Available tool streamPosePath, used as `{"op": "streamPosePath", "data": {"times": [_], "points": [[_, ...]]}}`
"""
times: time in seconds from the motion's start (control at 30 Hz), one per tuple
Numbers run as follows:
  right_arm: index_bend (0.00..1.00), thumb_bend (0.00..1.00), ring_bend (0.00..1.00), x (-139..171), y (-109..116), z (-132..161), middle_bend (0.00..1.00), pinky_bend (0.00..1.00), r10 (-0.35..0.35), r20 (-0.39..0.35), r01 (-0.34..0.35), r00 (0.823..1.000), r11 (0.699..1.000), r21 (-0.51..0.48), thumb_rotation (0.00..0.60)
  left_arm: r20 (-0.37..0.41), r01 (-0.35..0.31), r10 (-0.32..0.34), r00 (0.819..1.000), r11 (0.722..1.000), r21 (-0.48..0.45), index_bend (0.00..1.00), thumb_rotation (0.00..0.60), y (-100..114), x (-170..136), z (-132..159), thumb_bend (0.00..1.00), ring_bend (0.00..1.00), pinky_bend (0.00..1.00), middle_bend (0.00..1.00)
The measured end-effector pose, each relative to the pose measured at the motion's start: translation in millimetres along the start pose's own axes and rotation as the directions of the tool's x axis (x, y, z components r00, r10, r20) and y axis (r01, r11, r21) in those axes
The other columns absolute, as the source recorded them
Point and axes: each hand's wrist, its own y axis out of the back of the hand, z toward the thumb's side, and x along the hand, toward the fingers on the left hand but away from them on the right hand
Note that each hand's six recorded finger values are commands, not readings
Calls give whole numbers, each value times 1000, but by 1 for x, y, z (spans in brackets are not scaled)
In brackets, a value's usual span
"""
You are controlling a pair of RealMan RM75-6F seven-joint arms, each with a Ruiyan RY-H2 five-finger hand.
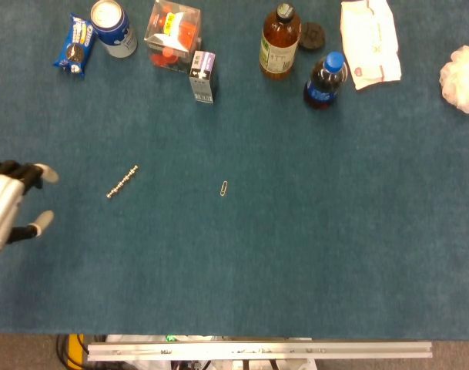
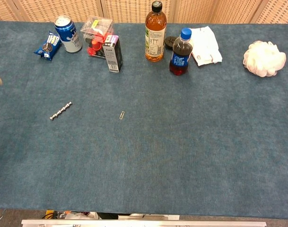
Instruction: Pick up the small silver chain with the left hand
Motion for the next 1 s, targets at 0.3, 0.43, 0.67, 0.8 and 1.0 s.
{"op": "streamPosePath", "data": {"times": [0.3,0.43,0.67,0.8,1.0], "points": [[344,233,420,3,-1,-5,430,564,2,24,-2,1000,1000,-2,600,153,140,-154,976,985,101,374,600,-18,47,28,223,627,463,728],[344,233,421,5,-1,-8,430,564,0,35,0,999,1000,-4,600,179,185,-208,962,973,138,375,600,-28,71,35,223,716,527,814],[344,233,421,8,-2,-14,430,564,0,54,1,999,1000,-11,600,162,215,-235,958,968,132,381,600,-44,99,44,223,726,553,824],[344,233,421,8,-4,-17,430,564,4,59,-3,998,1000,-16,600,143,206,-221,965,972,112,379,600,-56,108,51,223,728,554,828],[344,233,422,10,-6,-23,430,564,8,70,-7,998,1000,-22,600,119,176,-189,975,978,110,345,600,-69,112,55,223,729,554,829]]}}
